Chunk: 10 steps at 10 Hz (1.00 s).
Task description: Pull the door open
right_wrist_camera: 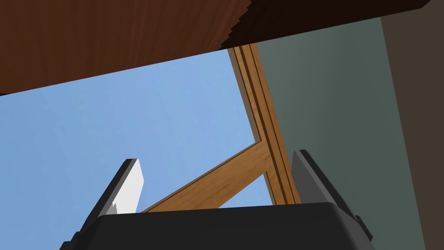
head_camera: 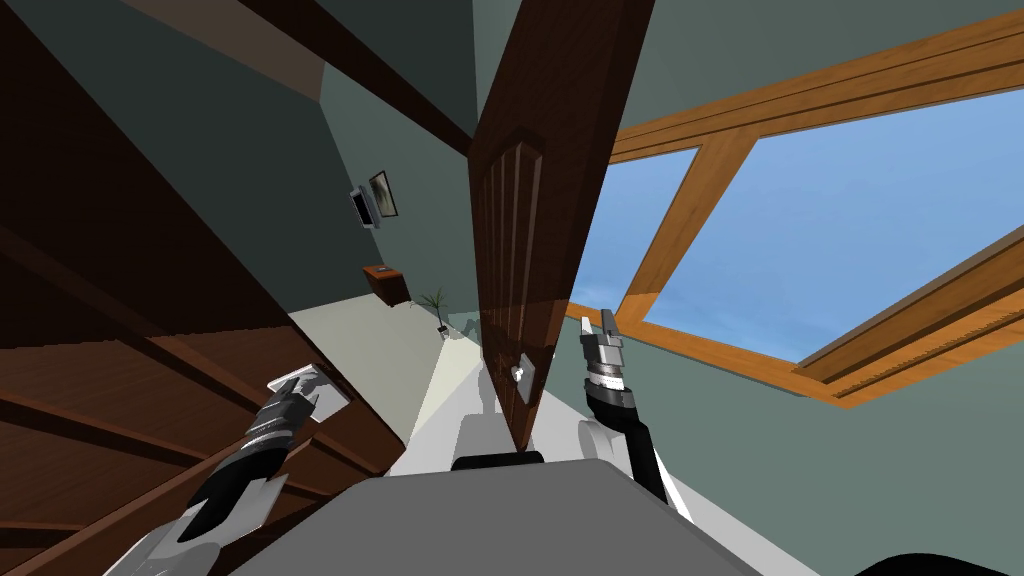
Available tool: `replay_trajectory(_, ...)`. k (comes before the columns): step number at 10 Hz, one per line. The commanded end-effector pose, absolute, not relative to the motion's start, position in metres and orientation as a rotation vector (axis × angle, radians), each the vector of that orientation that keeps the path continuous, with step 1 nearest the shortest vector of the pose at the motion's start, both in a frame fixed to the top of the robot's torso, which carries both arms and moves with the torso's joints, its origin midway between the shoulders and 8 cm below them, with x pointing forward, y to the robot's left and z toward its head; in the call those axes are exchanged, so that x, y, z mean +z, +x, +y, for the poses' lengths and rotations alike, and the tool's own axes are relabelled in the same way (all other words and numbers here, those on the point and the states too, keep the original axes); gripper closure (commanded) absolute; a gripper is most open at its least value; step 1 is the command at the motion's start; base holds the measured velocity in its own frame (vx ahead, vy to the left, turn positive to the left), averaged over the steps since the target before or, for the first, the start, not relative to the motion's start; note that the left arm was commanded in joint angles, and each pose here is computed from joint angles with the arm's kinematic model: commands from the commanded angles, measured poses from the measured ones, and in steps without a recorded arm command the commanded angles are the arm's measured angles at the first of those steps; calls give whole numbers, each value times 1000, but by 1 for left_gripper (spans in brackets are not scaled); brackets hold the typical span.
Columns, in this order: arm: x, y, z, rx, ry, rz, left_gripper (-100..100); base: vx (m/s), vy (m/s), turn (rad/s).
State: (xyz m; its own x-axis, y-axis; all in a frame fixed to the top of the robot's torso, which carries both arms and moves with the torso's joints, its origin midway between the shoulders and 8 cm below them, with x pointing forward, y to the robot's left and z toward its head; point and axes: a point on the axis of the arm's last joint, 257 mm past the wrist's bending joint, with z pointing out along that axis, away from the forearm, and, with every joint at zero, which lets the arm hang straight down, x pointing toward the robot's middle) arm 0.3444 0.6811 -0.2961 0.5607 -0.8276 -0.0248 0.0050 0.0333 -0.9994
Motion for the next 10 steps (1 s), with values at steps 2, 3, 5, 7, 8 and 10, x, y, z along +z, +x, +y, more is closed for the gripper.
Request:
replay_trajectory(2,-296,344,681,-748,-1401,766,-100,-2,-2,10)
replay_trajectory(3,-296,344,681,-748,-1401,766,-100,4,-7,-2)
replay_trajectory(5,-296,344,679,-767,-1394,783,-100,-1,14,-17)
replay_trajectory(7,-296,344,679,-768,-1393,785,-100,-9,2,25)
replay_trajectory(8,-296,344,679,-768,-1393,785,-100,-2,-3,10)
replay_trajectory(10,-296,344,679,-768,-1393,785,-100,13,-12,-25)
